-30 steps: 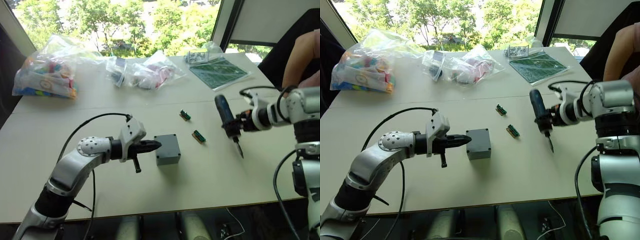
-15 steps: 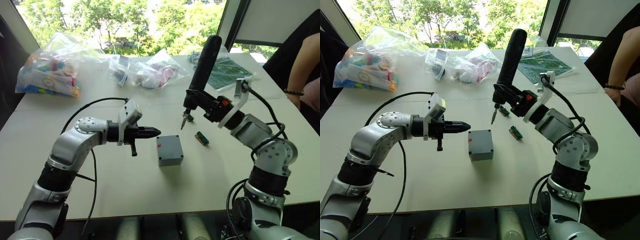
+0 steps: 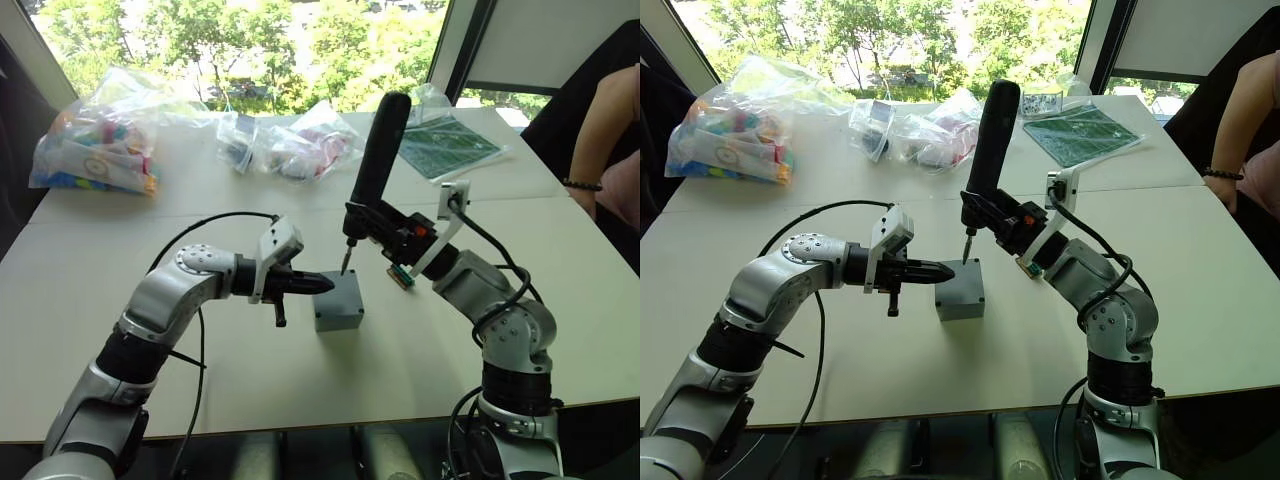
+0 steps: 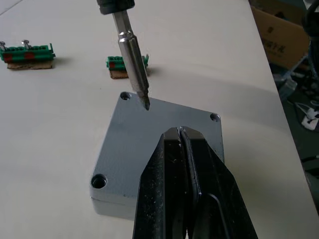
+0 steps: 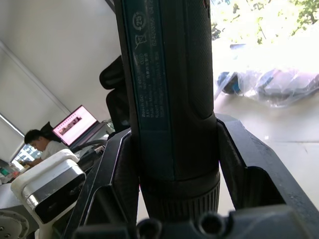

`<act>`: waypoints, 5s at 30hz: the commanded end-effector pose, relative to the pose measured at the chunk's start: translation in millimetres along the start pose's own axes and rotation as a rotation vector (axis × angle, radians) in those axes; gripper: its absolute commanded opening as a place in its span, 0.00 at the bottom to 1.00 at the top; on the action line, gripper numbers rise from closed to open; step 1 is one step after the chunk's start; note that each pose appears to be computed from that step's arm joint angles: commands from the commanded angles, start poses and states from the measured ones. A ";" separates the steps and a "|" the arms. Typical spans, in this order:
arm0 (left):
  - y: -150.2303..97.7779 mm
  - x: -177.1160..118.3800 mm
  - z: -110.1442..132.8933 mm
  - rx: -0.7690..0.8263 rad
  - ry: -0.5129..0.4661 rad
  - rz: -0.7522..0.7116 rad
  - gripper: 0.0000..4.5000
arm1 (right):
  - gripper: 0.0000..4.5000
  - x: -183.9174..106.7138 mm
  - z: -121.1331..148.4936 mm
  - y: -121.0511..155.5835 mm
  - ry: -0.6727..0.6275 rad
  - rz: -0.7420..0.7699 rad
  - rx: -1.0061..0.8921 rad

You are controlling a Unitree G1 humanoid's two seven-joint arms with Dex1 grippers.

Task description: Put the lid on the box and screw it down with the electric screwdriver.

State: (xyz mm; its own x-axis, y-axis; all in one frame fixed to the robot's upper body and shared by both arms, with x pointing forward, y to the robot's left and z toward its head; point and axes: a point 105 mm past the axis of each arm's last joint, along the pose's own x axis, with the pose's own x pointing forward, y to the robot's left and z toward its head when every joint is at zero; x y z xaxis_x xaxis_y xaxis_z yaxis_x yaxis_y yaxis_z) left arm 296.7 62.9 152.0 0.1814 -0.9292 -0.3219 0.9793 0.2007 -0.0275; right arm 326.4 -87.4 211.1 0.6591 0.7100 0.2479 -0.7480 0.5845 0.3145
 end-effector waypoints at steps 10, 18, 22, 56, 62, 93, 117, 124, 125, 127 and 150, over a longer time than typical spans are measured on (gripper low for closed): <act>-0.8 6.3 -11.8 0.081 0.067 0.010 0.00 | 0.40 -3.2 8.6 1.6 -0.045 -0.003 -0.110; -1.6 8.1 -10.4 0.092 0.068 0.005 0.00 | 0.40 -7.7 8.5 -11.7 -0.061 -0.070 -0.138; -1.4 8.2 -9.6 0.095 0.069 0.003 0.00 | 0.40 -7.7 8.1 -17.7 -0.065 -0.093 -0.154; -2.8 5.7 -17.0 0.106 0.110 0.003 0.00 | 0.40 -28.3 -68.8 -13.0 0.206 -0.018 -0.277; -2.1 6.7 -15.4 0.107 0.110 0.002 0.00 | 0.40 -25.6 -68.4 -11.8 0.201 -0.013 -0.279; -20.2 -20.4 34.7 0.088 -0.144 0.000 0.00 | 0.40 -96.1 90.4 -89.7 0.429 -0.665 -0.051; -27.4 -16.9 14.5 0.059 -0.242 0.134 0.00 | 0.51 -168.3 16.2 -118.3 1.000 -0.755 0.131; -6.7 -19.2 17.3 0.145 -0.265 0.305 0.00 | 0.99 -165.3 10.7 -124.9 1.025 -0.742 0.080; 4.6 -22.1 13.9 0.092 -0.253 0.346 0.00 | 0.99 -163.6 13.4 -128.2 1.004 -0.751 0.060; 18.3 -27.9 10.1 0.044 -0.236 0.402 0.00 | 0.99 -158.1 20.2 -133.1 0.959 -0.749 0.013; 10.6 -36.3 -51.4 -0.077 0.106 0.342 0.00 | 0.99 -82.6 -53.3 0.0 0.606 0.107 -0.423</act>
State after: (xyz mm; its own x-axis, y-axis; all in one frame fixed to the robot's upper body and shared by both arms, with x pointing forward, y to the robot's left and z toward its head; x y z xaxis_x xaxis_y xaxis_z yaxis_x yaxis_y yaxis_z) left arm 304.0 120.4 109.2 0.5215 -0.7456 -0.4148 0.8133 0.5815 -0.0227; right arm 274.2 -132.5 136.5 0.5419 0.7739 -0.3277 -0.8257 0.5629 -0.0358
